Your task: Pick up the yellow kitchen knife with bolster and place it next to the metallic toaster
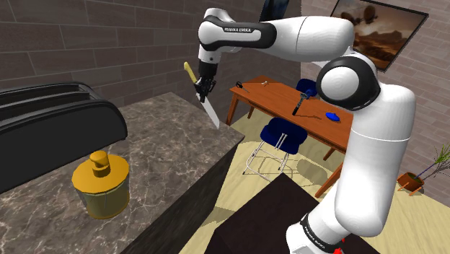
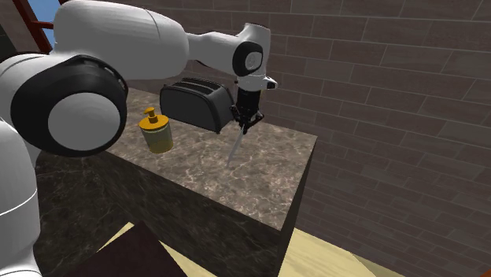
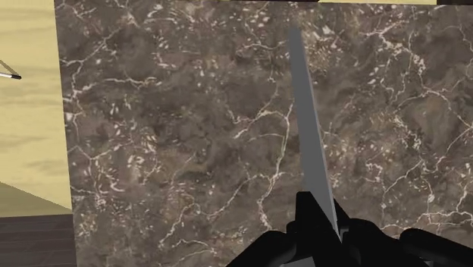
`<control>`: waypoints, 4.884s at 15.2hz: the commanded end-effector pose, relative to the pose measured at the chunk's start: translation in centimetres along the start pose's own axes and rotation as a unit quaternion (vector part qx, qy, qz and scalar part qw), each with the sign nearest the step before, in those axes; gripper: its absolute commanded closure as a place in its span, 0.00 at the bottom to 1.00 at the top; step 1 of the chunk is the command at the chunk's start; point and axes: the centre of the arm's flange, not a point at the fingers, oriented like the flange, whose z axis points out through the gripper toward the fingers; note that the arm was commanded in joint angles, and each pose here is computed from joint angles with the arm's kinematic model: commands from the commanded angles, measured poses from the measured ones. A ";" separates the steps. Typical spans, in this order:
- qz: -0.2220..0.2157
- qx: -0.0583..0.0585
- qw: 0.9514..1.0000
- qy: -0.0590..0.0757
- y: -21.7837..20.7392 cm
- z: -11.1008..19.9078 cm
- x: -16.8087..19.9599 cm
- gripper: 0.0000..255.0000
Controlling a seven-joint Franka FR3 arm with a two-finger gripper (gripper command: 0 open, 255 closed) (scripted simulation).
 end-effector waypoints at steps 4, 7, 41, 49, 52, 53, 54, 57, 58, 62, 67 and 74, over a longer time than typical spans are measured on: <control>0.000 0.000 1.000 0.000 -0.2 -2.7 -0.2 1.00; 0.000 0.000 1.000 0.000 -0.3 -4.2 -0.4 1.00; 0.000 0.000 1.000 0.000 -29.3 -7.2 -5.7 1.00; 0.000 0.000 1.000 0.000 -31.2 -3.4 -5.6 1.00; 0.000 0.000 1.000 0.000 -31.0 -1.8 -5.5 1.00; 0.000 0.000 1.000 0.000 -31.0 -1.3 -5.4 1.00; 0.000 0.000 1.000 0.000 -31.0 -0.7 -5.4 1.00; 0.000 0.000 1.000 0.000 -30.8 0.8 -5.2 1.00; 0.000 0.000 1.000 0.000 -30.8 1.3 -5.2 1.00; 0.000 0.000 1.000 0.000 -30.6 3.4 -5.0 1.00; 0.000 0.000 1.000 0.000 -30.4 6.1 -4.7 1.00; 0.000 0.000 1.000 0.000 -30.1 9.7 -4.3 1.00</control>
